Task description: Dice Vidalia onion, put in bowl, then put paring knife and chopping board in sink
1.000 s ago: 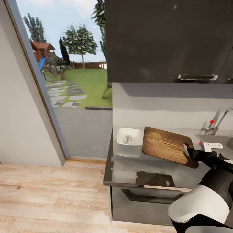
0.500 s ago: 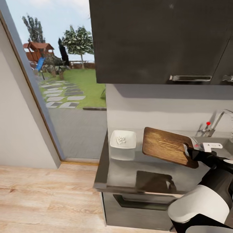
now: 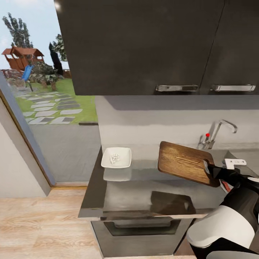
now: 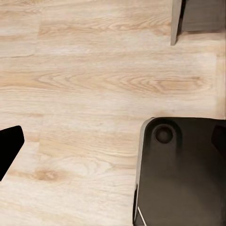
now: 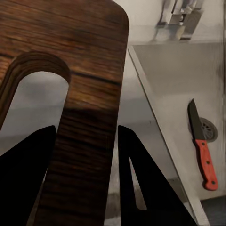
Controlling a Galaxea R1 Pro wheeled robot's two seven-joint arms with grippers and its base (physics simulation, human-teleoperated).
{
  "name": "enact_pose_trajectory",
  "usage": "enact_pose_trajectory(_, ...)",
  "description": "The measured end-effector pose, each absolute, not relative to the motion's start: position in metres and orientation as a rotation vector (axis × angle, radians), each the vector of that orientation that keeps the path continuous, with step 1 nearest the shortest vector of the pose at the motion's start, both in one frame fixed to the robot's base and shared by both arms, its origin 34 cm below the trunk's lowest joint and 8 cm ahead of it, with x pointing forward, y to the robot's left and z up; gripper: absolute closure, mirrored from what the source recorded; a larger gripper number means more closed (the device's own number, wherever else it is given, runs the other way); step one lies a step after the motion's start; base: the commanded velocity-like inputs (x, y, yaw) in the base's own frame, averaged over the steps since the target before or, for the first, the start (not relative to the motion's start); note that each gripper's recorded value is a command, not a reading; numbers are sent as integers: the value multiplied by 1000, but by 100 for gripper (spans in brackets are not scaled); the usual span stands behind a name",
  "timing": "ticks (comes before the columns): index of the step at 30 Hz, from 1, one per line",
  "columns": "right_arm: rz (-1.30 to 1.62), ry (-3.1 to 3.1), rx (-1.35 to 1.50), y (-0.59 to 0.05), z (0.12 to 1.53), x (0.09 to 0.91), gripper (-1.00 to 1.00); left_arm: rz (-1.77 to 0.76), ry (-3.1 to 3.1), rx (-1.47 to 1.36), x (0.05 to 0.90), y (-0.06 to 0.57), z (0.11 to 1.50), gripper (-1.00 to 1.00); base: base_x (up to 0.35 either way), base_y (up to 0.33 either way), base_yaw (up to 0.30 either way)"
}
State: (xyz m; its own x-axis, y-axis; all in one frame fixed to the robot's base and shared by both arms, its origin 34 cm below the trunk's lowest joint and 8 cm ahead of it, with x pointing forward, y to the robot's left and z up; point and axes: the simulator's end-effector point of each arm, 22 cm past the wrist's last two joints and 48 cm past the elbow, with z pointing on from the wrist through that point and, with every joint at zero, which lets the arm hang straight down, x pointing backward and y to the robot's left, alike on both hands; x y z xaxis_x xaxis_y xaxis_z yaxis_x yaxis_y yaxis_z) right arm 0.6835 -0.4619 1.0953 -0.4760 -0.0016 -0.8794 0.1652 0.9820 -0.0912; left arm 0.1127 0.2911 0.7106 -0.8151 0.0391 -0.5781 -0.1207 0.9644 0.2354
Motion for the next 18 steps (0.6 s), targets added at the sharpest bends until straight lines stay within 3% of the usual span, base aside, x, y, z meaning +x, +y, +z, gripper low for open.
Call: enact_pose_trajectory(18, -219, 2068, 129, -465, 1090, 685, 100, 349, 2500, -58, 113, 291, 711, -100, 0, -208, -3)
